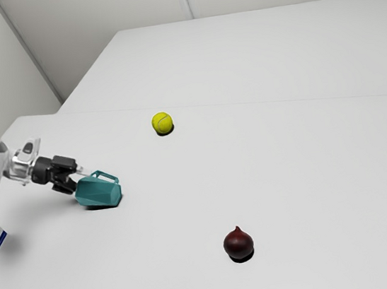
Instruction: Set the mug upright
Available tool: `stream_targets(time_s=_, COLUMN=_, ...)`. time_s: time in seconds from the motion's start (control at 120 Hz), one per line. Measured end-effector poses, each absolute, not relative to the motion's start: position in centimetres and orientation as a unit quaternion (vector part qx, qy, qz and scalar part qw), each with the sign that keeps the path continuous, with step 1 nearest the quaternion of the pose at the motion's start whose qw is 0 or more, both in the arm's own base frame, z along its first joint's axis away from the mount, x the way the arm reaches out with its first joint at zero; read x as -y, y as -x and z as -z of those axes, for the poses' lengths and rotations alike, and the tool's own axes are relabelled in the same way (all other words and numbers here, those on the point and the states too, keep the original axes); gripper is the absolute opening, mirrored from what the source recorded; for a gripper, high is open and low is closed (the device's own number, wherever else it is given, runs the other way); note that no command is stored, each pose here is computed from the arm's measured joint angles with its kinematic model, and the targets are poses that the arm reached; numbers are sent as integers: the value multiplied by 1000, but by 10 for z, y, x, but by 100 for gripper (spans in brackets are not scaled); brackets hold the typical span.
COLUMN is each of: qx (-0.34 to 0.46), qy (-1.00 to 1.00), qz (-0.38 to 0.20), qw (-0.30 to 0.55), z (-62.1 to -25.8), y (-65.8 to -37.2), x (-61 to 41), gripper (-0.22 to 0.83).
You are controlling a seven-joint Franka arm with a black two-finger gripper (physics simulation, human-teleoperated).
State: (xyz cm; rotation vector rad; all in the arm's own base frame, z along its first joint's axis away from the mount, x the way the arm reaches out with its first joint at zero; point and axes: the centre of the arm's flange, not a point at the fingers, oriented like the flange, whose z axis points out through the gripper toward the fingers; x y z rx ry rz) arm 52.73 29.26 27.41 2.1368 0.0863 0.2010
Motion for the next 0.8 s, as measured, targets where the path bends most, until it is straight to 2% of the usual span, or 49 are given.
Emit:
stream_targets(time_s=0.067, qx=-29, qy=-874, qz=-86, qw=478, z=-273, y=-528, x=-291, gripper=57)
stream_targets(time_s=0.108, qx=-25, qy=-873, qz=-88, qw=479, z=-273, y=-528, x=-290, gripper=52)
stream_targets(time_s=0.325, qx=-9, qy=-872, qz=-96, qw=481, z=-273, y=-529, x=-287, gripper=12)
stream_targets(time_s=0.433, qx=-3, qy=-872, qz=-100, qw=480, z=-274, y=-529, x=-287, gripper=-1)
stream_targets(time_s=0.592, qx=7, qy=-872, qz=-105, qw=478, z=-277, y=-530, x=-286, gripper=-10)
stream_targets(time_s=0.8, qx=25, qy=-874, qz=-114, qw=472, z=-296, y=-530, x=-276, gripper=-14)
